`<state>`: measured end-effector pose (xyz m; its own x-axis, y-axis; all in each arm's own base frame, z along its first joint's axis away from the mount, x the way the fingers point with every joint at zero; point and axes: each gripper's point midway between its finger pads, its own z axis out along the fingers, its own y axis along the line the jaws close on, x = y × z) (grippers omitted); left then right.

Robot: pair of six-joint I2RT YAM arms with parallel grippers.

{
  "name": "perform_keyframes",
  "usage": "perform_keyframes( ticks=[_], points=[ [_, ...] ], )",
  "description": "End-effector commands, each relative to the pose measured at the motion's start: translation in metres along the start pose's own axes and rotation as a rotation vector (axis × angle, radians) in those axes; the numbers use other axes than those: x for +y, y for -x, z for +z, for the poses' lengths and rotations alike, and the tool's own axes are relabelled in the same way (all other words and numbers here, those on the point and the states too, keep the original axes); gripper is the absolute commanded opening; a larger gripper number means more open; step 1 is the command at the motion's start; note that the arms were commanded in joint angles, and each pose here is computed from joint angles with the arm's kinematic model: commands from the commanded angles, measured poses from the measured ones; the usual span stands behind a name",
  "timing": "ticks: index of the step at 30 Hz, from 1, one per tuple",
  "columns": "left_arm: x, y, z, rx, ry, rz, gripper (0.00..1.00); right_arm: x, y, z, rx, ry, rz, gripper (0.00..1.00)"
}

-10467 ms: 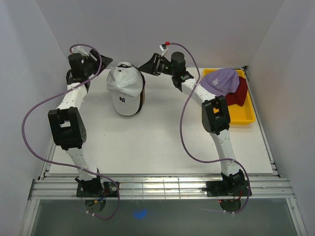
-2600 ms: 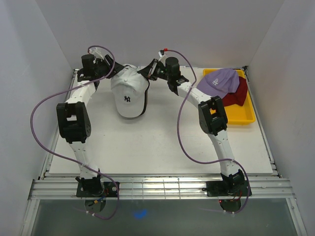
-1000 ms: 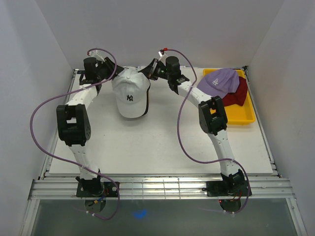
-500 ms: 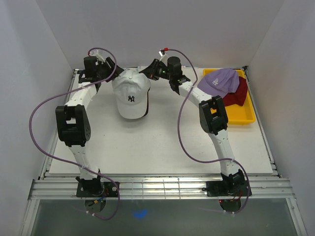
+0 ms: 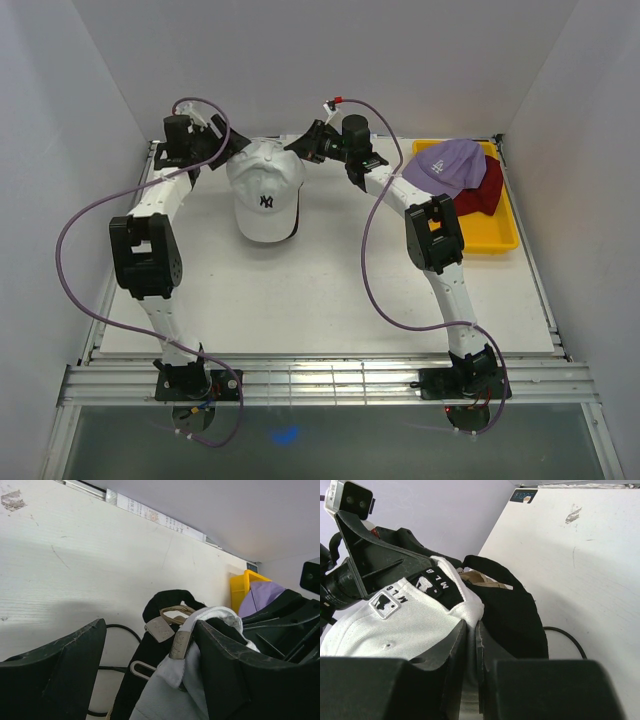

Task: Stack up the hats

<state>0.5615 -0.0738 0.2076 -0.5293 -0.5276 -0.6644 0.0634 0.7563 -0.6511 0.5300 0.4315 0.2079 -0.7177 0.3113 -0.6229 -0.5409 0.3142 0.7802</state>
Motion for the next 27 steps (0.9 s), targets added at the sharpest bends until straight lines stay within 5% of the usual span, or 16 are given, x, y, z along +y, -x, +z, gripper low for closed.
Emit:
perform_keyframes(
  ticks=[1,15,27],
  points=[
    [-0.011,0.040,-0.033,-0.105,-0.055,-0.013,0.81,-0.046,-0.014,-0.012,0.050,-0.109,0.021,0.17],
    [-0.027,0.070,-0.062,-0.194,-0.208,-0.089,0.83,-0.041,-0.009,-0.014,0.046,-0.099,0.009,0.17],
    [-0.058,0.074,-0.087,-0.208,-0.285,0.018,0.81,-0.023,0.008,-0.015,0.013,-0.073,-0.011,0.19]
  ],
)
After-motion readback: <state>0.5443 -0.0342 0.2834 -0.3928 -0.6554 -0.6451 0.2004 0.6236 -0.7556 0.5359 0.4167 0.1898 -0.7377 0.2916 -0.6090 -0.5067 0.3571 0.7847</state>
